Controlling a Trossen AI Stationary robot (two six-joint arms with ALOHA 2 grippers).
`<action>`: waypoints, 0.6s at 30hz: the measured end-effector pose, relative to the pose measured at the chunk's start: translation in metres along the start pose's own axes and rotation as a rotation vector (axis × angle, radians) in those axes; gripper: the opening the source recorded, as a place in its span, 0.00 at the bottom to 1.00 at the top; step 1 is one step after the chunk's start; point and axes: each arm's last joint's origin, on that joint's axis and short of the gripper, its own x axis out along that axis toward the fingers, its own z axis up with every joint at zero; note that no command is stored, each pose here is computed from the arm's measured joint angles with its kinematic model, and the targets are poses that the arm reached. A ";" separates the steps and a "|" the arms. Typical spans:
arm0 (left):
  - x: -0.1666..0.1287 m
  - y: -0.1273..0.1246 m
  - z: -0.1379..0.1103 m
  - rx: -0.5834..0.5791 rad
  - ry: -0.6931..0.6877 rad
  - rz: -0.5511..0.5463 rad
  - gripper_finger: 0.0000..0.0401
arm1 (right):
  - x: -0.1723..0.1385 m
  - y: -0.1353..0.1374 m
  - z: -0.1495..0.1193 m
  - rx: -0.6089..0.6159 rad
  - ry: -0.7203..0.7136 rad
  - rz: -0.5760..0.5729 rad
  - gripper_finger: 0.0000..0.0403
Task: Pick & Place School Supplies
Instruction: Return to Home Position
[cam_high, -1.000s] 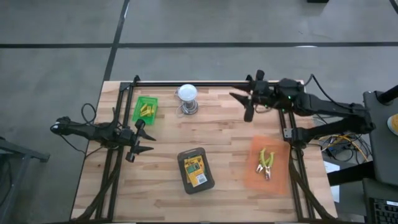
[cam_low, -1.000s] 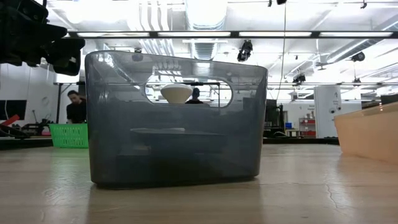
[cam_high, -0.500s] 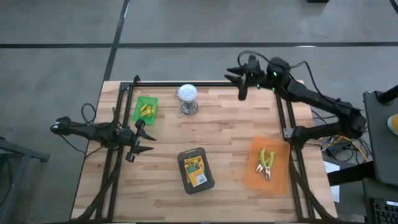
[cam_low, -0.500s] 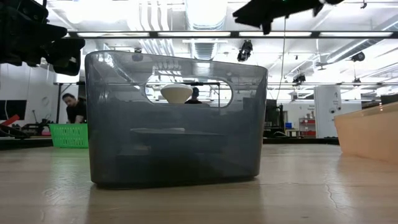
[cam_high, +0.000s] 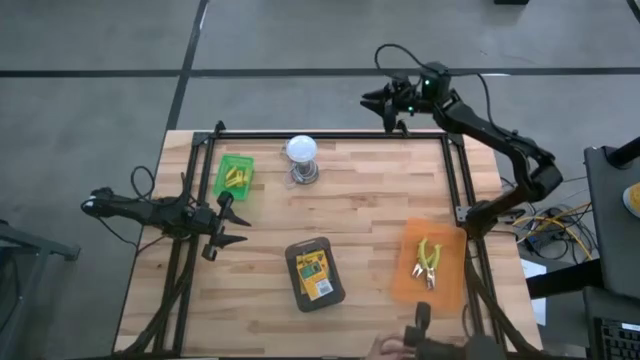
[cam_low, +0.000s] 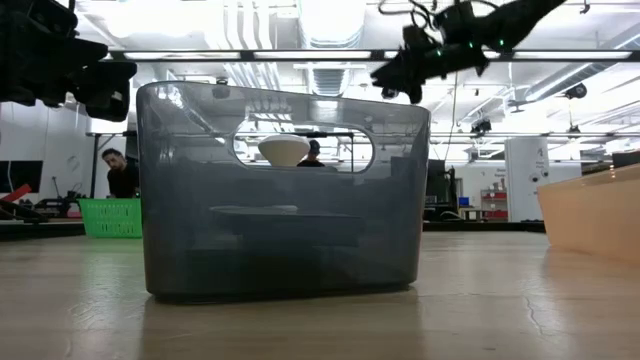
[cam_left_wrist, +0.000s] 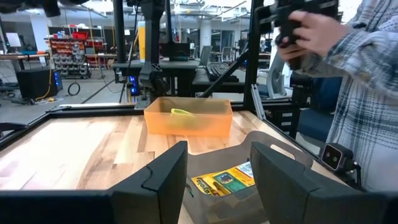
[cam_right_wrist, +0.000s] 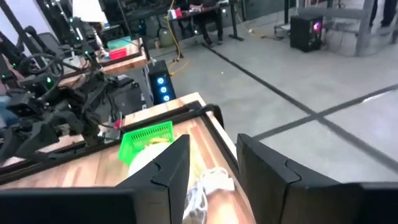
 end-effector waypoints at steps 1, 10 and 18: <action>0.000 0.000 0.000 0.000 0.000 0.000 0.45 | -0.003 -0.007 -0.002 0.014 0.002 0.004 0.31; 0.000 0.000 0.000 0.000 0.000 0.000 0.45 | -0.028 -0.054 -0.024 0.030 -0.124 -0.044 0.29; 0.000 0.000 0.000 0.000 0.000 0.000 0.45 | -0.048 -0.069 -0.068 0.101 -0.108 -0.114 0.34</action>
